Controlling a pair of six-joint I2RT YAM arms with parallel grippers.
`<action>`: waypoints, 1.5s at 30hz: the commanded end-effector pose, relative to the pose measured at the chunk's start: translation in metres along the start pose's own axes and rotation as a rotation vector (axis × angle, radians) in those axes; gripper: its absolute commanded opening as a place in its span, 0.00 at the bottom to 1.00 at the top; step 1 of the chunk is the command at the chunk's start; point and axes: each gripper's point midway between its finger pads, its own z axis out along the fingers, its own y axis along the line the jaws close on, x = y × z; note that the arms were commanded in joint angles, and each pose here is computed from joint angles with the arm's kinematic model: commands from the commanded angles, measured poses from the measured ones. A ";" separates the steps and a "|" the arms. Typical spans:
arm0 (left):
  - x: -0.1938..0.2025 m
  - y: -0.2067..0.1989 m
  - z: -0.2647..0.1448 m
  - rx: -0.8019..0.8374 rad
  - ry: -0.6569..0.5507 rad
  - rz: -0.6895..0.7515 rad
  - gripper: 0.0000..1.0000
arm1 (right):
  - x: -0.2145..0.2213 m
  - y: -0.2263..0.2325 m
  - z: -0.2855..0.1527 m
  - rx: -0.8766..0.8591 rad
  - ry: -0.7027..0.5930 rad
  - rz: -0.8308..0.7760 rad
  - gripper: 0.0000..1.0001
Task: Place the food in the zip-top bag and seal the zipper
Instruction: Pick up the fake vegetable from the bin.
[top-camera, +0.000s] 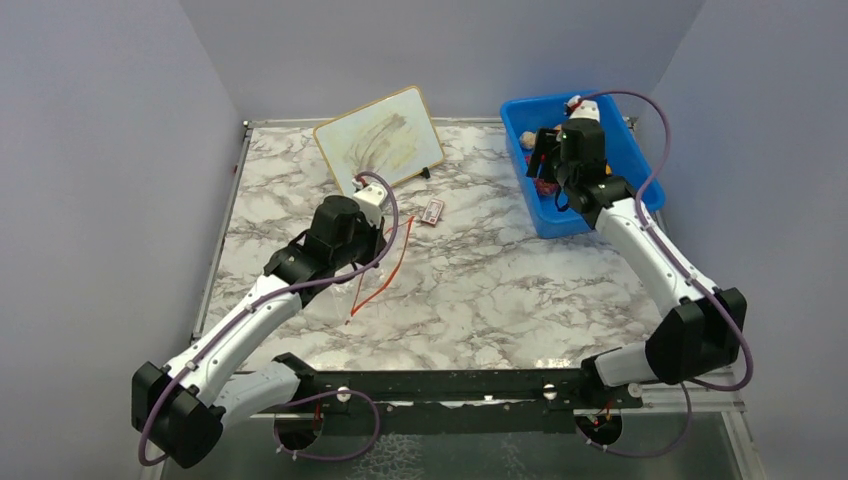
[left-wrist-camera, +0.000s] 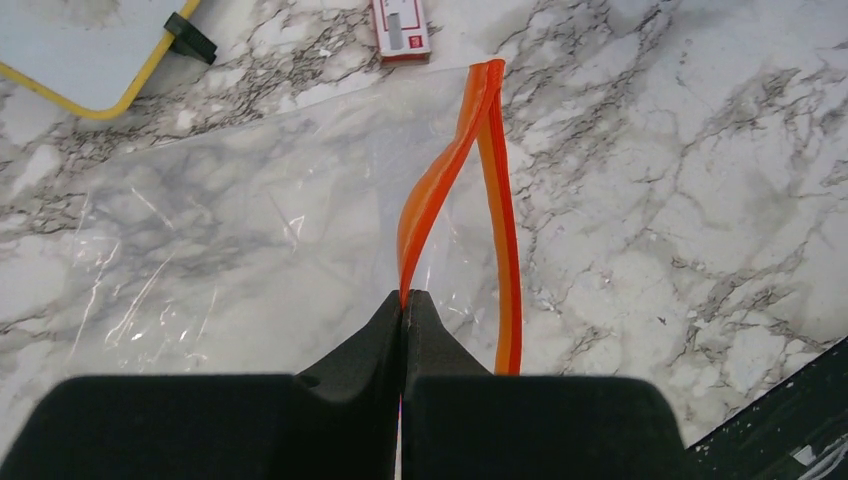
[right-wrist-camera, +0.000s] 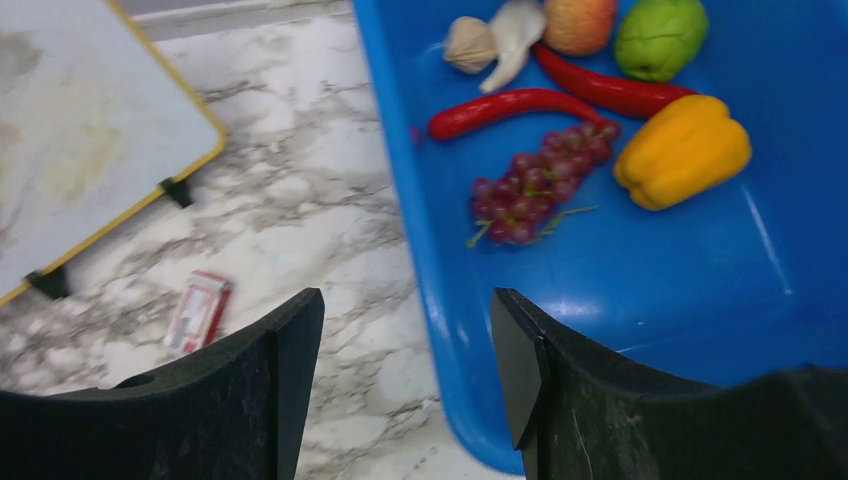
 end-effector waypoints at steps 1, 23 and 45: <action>-0.018 -0.025 -0.005 0.144 -0.128 0.027 0.00 | 0.010 -0.039 0.040 0.078 0.019 -0.012 0.62; -0.012 -0.037 -0.018 0.221 -0.162 0.063 0.00 | 0.035 -0.204 0.147 0.508 0.083 0.232 0.93; -0.011 -0.037 -0.020 0.224 -0.171 0.058 0.00 | 0.084 -0.229 0.184 0.647 0.115 0.363 0.93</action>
